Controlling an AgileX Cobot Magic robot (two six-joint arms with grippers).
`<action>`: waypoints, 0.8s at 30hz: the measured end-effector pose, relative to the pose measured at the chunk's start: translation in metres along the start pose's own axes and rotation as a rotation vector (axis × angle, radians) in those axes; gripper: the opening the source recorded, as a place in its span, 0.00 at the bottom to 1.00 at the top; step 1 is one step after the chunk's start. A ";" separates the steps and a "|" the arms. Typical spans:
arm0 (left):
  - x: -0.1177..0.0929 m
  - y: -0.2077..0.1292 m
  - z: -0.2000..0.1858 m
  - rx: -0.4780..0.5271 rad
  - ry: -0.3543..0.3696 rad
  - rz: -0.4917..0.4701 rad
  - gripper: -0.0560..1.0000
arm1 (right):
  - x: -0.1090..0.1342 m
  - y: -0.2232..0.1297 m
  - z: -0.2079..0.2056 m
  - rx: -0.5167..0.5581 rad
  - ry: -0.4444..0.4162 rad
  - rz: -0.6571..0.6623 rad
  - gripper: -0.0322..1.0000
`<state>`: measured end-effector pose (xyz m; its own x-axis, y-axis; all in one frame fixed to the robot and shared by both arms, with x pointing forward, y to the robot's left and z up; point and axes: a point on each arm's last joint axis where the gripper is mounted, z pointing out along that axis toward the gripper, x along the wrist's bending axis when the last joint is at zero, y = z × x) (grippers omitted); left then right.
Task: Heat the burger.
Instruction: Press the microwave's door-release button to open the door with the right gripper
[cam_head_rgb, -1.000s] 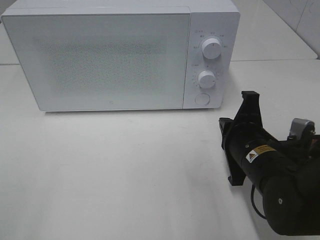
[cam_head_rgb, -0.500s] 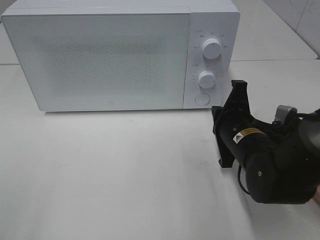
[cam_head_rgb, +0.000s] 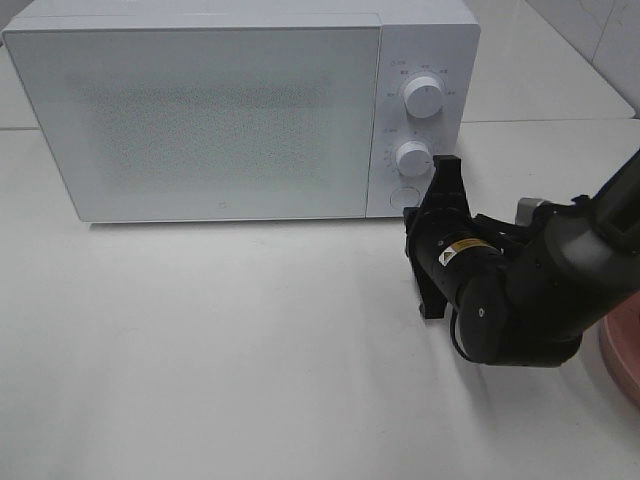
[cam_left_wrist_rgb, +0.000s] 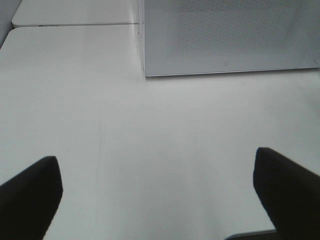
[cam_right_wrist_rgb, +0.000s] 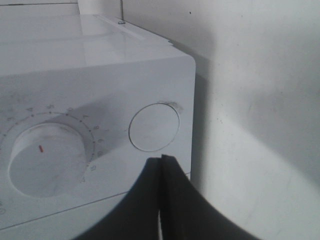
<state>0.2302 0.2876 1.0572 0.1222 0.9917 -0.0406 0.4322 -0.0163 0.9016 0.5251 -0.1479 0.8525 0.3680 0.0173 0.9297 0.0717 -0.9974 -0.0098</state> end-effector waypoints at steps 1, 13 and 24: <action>0.000 0.000 0.000 0.000 0.000 0.000 0.97 | 0.001 -0.003 0.004 0.005 0.001 -0.001 0.04; 0.000 0.000 0.000 0.000 0.000 0.000 0.97 | 0.001 0.000 0.023 -0.032 0.009 -0.013 0.04; 0.000 0.000 0.000 0.000 0.000 0.000 0.97 | 0.007 -0.002 0.035 -0.036 0.019 0.001 0.04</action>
<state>0.2302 0.2876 1.0572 0.1222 0.9917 -0.0406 0.4322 -0.0163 0.9016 0.5596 -0.1434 0.8459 0.3506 0.0157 0.9364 0.0379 -0.9993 0.0025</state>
